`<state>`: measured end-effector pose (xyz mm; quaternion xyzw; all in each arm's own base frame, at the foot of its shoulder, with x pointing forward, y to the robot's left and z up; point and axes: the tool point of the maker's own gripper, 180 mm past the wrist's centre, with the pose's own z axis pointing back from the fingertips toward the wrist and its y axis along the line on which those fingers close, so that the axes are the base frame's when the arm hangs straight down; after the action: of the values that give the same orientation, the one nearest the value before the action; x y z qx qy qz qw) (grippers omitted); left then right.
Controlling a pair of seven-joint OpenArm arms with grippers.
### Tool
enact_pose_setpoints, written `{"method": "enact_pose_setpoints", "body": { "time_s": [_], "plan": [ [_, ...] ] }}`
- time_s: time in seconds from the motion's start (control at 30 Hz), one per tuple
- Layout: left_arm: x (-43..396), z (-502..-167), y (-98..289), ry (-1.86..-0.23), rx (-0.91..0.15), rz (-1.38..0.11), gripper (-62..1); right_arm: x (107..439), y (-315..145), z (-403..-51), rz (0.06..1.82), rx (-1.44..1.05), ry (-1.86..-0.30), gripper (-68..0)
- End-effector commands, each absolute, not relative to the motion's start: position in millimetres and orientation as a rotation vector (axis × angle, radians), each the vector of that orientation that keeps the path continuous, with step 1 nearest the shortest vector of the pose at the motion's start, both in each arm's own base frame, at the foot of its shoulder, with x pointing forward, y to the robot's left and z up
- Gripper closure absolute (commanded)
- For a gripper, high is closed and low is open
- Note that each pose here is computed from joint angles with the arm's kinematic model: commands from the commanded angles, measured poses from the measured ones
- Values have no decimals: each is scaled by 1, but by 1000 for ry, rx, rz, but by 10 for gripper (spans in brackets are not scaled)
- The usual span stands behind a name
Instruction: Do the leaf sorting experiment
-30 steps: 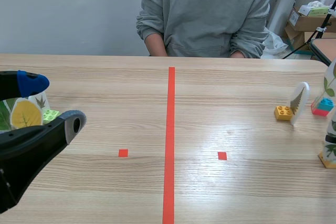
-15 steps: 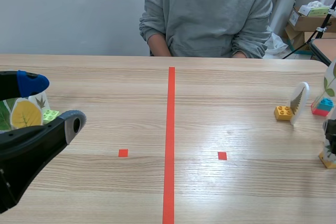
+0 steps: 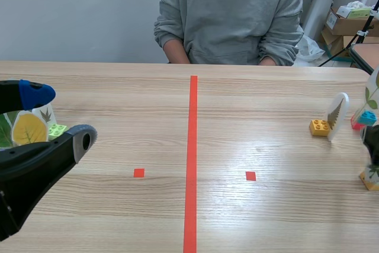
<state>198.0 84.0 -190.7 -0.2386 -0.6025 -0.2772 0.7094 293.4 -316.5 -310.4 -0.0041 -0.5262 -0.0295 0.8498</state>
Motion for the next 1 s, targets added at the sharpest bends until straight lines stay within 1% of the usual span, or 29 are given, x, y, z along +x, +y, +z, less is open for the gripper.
{"method": "enact_pose_setpoints", "body": {
  "time_s": [0.0, 0.17, 0.37, 0.53, 0.73, 0.97],
  "plan": [
    [198, -183, 82, -1364, -545, -608, -529, 302, -324, -277, -33, -27, -1186, -623],
    [198, -183, 82, -1364, -545, -608, -529, 301, -317, -243, 45, -12, -1239, -623],
    [198, -183, 82, -1364, -545, -608, -529, 298, -277, -205, 284, 107, -1314, -623],
    [198, -184, 82, -1364, -544, -608, -529, 297, -261, -177, 351, 163, -1369, -623],
    [198, -183, 82, -1364, -544, -608, -529, 294, -238, -167, 418, 229, -1352, -623],
    [198, -183, 82, -1365, -544, -608, -529, 281, -180, -188, 488, 435, -1253, -623]
  ]
}}
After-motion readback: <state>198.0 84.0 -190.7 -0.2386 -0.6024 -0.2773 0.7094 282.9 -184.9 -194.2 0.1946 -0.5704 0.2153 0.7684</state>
